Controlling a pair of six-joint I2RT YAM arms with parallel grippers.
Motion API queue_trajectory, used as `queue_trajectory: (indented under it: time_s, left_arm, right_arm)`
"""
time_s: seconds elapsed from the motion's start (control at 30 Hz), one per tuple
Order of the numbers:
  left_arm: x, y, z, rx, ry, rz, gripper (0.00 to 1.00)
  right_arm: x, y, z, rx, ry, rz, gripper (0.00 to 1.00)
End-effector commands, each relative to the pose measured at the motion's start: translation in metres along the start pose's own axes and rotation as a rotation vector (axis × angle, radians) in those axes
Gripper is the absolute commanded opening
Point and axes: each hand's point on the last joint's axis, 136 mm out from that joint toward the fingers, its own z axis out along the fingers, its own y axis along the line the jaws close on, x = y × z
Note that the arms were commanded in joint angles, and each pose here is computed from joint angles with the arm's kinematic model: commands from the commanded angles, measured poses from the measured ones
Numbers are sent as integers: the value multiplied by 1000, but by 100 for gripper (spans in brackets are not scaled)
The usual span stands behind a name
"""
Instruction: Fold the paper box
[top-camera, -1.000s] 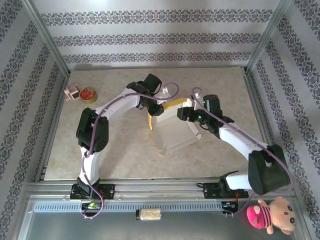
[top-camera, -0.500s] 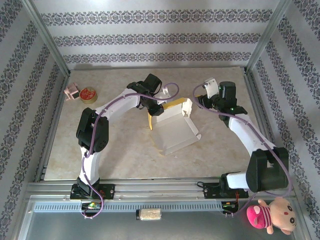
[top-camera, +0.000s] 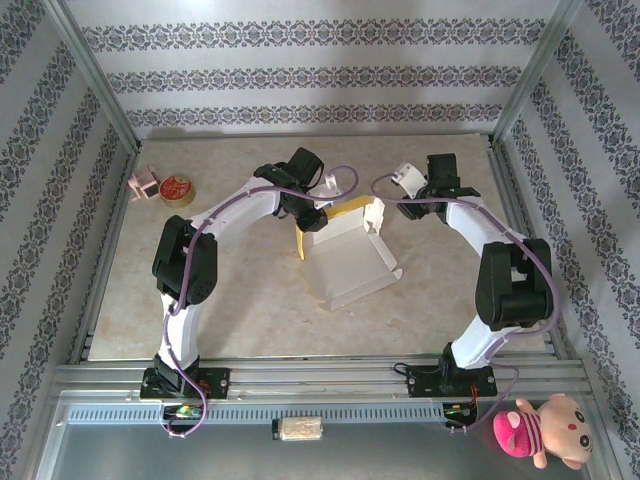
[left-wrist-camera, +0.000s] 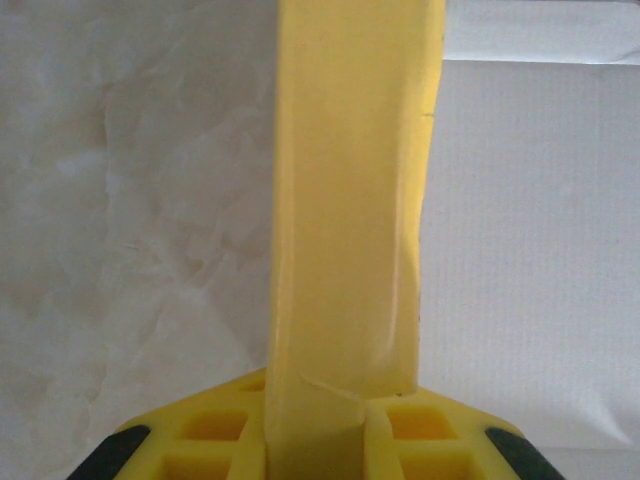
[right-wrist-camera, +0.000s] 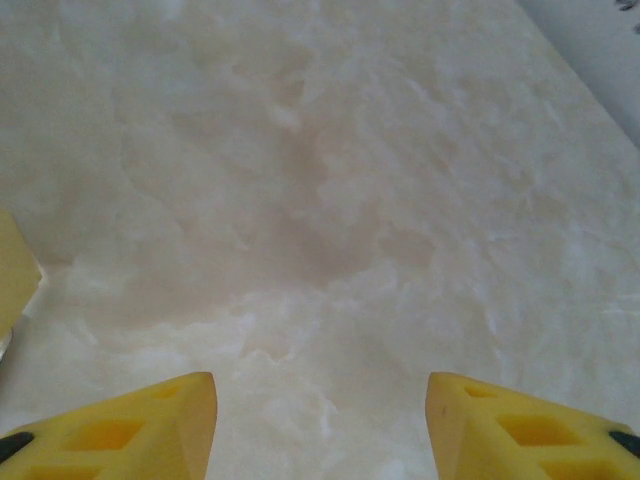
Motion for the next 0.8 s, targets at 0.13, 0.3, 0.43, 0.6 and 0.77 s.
queue_trajectory:
  time_s: [0.13,0.3,0.43,0.6,0.77]
  left_arm:
    - [8,-9,10,14,55,12,19]
    - [9,-11,11,25,51,6,19]
    - [9,-11,11,25,51,5,19]
    - [7,-11,11,23,47,6,19]
    - [7,-10,11,23,46,5,19]
  right_arm:
    - [-42,36,5,-183,-161,-114,52]
    - [-53,60,1,-291,-244,-109,50]
    - [-55,73,-3,-344,-271,-127,50]
    - [-55,86,-10,-411,-296,-143,53]
    - [-50,99,-13,-474,-300,-144,54]
